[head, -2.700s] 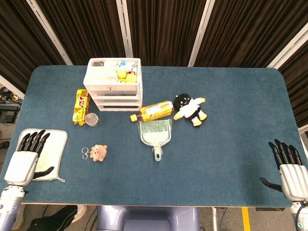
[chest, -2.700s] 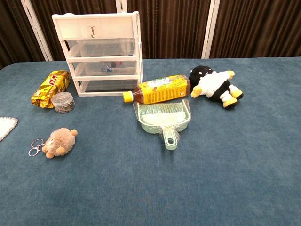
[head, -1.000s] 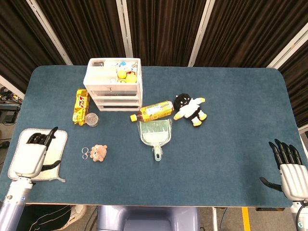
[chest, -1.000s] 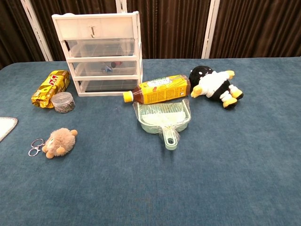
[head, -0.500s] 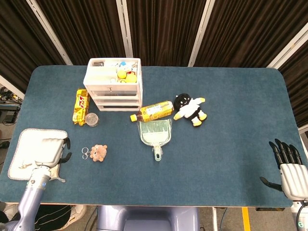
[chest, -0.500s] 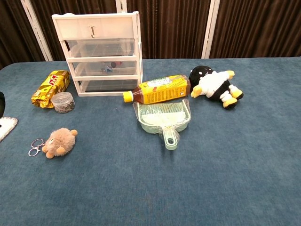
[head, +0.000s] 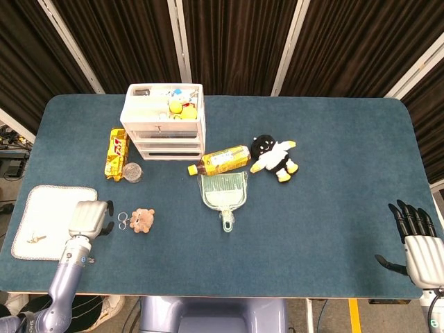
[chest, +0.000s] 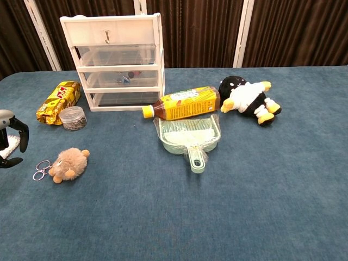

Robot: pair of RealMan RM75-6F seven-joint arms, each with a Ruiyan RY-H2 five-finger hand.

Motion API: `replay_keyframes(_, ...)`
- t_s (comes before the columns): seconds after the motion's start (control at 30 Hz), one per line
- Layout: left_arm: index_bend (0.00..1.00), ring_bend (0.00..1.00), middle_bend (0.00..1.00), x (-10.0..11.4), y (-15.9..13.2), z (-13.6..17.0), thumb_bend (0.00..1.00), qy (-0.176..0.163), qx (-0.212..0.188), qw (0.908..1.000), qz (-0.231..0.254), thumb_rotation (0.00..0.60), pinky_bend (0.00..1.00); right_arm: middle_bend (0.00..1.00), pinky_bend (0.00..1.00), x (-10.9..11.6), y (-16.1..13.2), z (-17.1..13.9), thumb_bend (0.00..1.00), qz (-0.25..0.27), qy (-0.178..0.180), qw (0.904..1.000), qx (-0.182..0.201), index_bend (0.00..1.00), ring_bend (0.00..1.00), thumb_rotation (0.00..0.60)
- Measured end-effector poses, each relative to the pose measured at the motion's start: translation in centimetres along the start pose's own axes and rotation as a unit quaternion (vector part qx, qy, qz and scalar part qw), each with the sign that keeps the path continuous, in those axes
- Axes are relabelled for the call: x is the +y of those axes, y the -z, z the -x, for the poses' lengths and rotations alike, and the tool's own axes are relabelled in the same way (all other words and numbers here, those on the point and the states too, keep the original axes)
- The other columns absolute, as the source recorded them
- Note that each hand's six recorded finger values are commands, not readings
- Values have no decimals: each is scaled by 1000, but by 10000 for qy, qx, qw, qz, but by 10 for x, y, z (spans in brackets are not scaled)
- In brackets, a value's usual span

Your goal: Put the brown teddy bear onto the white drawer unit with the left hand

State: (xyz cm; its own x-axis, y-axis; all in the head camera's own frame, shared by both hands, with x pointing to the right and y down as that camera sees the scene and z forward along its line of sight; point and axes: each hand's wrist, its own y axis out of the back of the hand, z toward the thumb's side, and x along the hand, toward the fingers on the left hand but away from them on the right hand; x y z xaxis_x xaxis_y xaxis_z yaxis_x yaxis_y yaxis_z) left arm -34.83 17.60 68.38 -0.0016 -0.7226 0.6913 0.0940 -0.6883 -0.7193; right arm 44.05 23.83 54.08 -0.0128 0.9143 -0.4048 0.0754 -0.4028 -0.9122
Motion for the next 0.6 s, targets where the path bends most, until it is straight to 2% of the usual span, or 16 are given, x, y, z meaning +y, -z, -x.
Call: replay_keyframes(0.6, 493, 894, 1000, -30, -14, -12, 365, 353, 126, 9993, -63, 600, 743, 0, 0, 1, 0, 0, 0, 26, 8, 10000, -11, 0, 0, 600)
